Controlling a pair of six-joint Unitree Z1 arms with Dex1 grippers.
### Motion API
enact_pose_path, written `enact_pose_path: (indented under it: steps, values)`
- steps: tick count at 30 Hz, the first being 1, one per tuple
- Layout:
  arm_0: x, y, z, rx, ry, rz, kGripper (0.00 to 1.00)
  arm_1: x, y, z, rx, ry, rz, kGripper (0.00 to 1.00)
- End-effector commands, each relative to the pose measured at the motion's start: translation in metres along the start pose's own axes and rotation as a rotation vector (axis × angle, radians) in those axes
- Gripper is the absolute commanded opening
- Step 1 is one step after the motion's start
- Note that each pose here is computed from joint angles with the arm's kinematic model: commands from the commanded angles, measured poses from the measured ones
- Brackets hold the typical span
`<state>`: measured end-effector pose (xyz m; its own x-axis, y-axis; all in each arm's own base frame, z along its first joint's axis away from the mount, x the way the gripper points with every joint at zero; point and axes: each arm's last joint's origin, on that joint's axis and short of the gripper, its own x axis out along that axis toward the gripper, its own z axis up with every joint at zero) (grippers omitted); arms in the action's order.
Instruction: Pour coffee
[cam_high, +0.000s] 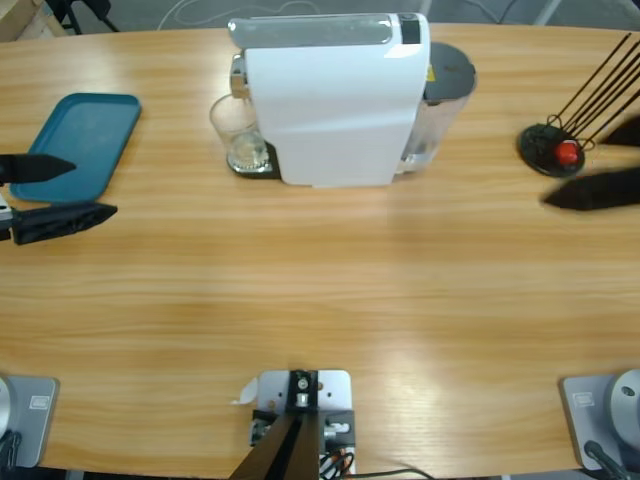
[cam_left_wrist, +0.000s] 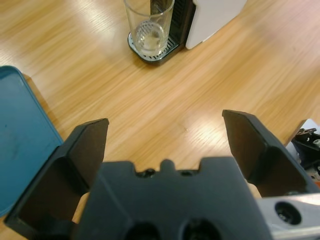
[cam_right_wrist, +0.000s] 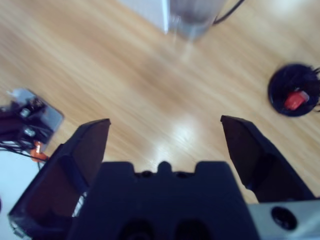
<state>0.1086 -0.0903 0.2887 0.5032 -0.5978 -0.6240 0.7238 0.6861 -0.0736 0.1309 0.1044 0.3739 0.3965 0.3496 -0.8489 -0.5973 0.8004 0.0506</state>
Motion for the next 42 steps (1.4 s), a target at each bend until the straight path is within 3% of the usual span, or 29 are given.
enact_pose_path:
  steps: [1,7,10,11,16,19,22,26,30,32,37,42]
  values:
    - [-0.025,-0.006,-0.015,0.017,-0.084,0.005,1.0,0.007,-0.003,-0.057,0.002,-0.083,-0.006,1.0]
    - [-0.031,-0.007,-0.006,-0.003,-0.068,-0.006,1.0,0.016,-0.006,-0.059,0.041,-0.207,-0.061,1.0]
    - [-0.033,-0.009,-0.008,-0.008,-0.073,-0.035,1.0,0.023,-0.007,-0.064,0.106,-0.329,-0.037,1.0]
    - [-0.034,-0.009,-0.009,-0.008,-0.074,-0.035,1.0,0.025,-0.007,-0.066,0.108,-0.337,-0.047,1.0]
    - [-0.032,-0.009,-0.012,-0.013,-0.051,-0.035,1.0,0.042,-0.006,-0.068,-0.051,-0.289,-0.071,1.0]
    - [-0.039,-0.011,-0.011,-0.009,-0.068,-0.035,1.0,0.034,-0.007,-0.082,-0.044,-0.37,-0.071,1.0]
    - [-0.047,-0.012,-0.012,-0.004,-0.093,-0.029,1.0,0.04,-0.009,-0.069,0.007,-0.293,-0.134,1.0]
    - [-0.054,-0.013,-0.008,-0.022,-0.114,-0.025,1.0,0.033,-0.005,-0.071,-0.031,-0.416,-0.176,1.0]
    - [-0.056,-0.012,-0.006,-0.033,-0.076,0.001,1.0,0.034,-0.01,-0.078,-0.029,-0.416,-0.266,1.0]
    - [-0.059,-0.013,-0.008,-0.035,-0.086,-0.002,1.0,0.028,-0.009,-0.074,0.027,-0.434,-0.256,1.0]
    - [-0.061,-0.013,-0.011,-0.042,-0.099,-0.007,1.0,0.019,-0.008,-0.076,-0.025,-0.44,-0.225,1.0]
    - [-0.06,-0.013,-0.015,-0.035,-0.11,0.008,1.0,0.013,-0.004,-0.066,-0.031,-0.4,-0.169,1.0]
